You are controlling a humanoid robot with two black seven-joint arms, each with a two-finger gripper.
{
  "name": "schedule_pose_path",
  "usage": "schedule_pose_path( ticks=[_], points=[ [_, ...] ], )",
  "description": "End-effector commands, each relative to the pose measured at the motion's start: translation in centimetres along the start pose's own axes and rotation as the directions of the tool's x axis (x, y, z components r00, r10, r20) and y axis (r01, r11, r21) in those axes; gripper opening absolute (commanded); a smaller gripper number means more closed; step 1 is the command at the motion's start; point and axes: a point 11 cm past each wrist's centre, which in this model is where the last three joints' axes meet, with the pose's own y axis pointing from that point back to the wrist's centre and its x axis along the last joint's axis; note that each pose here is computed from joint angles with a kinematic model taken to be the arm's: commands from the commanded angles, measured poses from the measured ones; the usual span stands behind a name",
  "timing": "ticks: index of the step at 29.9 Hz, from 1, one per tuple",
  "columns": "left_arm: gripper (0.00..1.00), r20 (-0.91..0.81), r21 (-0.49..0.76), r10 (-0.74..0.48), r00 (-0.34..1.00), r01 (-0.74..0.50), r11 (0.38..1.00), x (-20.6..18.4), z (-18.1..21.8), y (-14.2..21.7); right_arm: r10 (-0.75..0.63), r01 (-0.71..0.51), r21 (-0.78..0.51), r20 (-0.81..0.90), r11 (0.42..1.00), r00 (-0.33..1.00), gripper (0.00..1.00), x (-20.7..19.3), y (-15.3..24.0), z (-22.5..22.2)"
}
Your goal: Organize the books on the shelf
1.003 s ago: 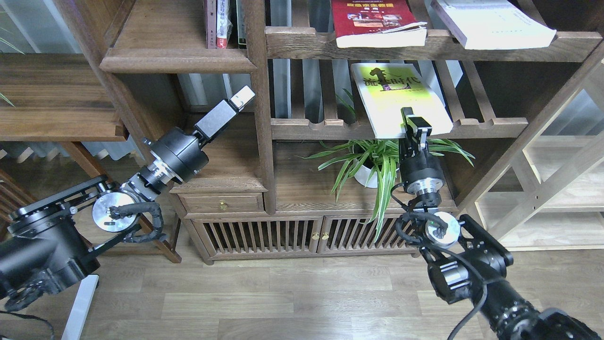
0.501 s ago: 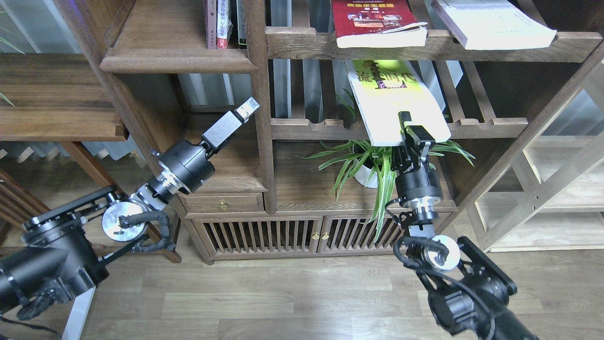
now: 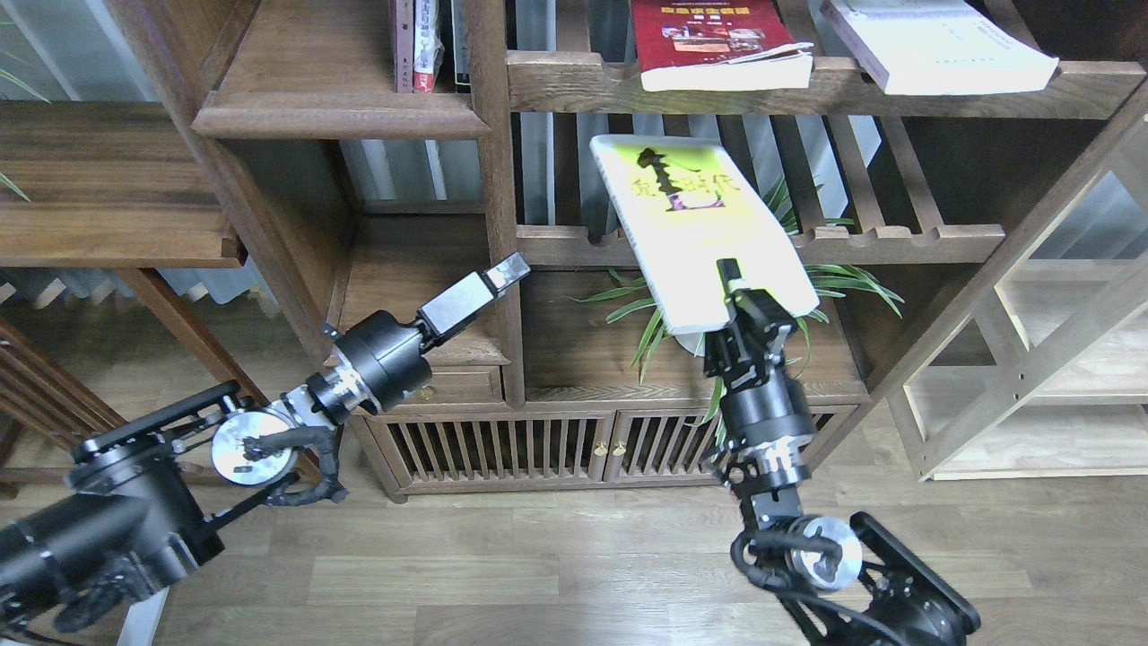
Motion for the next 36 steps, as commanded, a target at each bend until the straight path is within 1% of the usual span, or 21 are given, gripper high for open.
schedule_pose_path(
  ticks=[1,3,6,11,16,19,21,26,31,36],
  points=[
    [0.99,-0.028,-0.008,-0.006,1.0,0.006,1.0,-0.2,0.0,-0.3,0.036,-0.036,-0.078,-0.008,0.996,0.999,0.04,0.9,1.2,1.4],
    [0.99,-0.065,-0.02,-0.007,0.998,0.006,1.0,-0.2,0.0,-0.4,0.059,-0.06,-0.091,-0.013,0.994,0.998,0.04,1.4,2.0,1.5],
    [0.99,-0.117,-0.025,0.0,0.993,-0.003,1.0,0.1,0.1,-0.4,0.059,-0.059,-0.091,-0.004,0.994,0.998,0.04,1.5,2.0,1.8],
    [0.99,-0.128,0.056,0.045,0.991,-0.038,0.998,1.5,-0.4,0.1,0.055,-0.055,-0.092,0.0,0.994,0.998,0.04,1.4,1.9,2.0],
    [0.99,-0.125,0.071,0.08,0.989,-0.071,0.995,2.6,-0.3,0.6,0.045,-0.045,-0.098,0.002,0.994,0.999,0.04,1.1,1.5,2.2],
    [0.99,-0.174,0.06,0.06,0.983,-0.05,0.997,2.1,-0.9,-0.3,0.043,-0.041,-0.103,0.011,0.994,0.999,0.04,1.1,1.4,2.6],
    [0.98,-0.224,0.029,0.025,0.974,-0.019,0.999,1.2,-1.2,-1.5,0.044,-0.042,-0.111,0.019,0.993,0.999,0.04,1.2,1.4,3.1],
    [0.99,-0.278,-0.029,-0.037,0.96,0.03,0.999,-0.1,-1.0,-3.2,0.037,-0.034,-0.125,0.021,0.992,0.999,0.04,1.0,1.1,3.6],
    [0.99,-0.297,-0.047,-0.037,0.954,0.024,0.999,0.1,-1.2,-3.9,0.04,-0.037,-0.128,0.024,0.991,0.999,0.05,1.1,1.2,3.7],
    [0.99,-0.295,-0.04,-0.021,0.955,0.01,0.999,0.6,-1.1,-3.8,0.039,-0.035,-0.133,0.031,0.991,0.999,0.05,1.1,1.2,4.1]
  ],
)
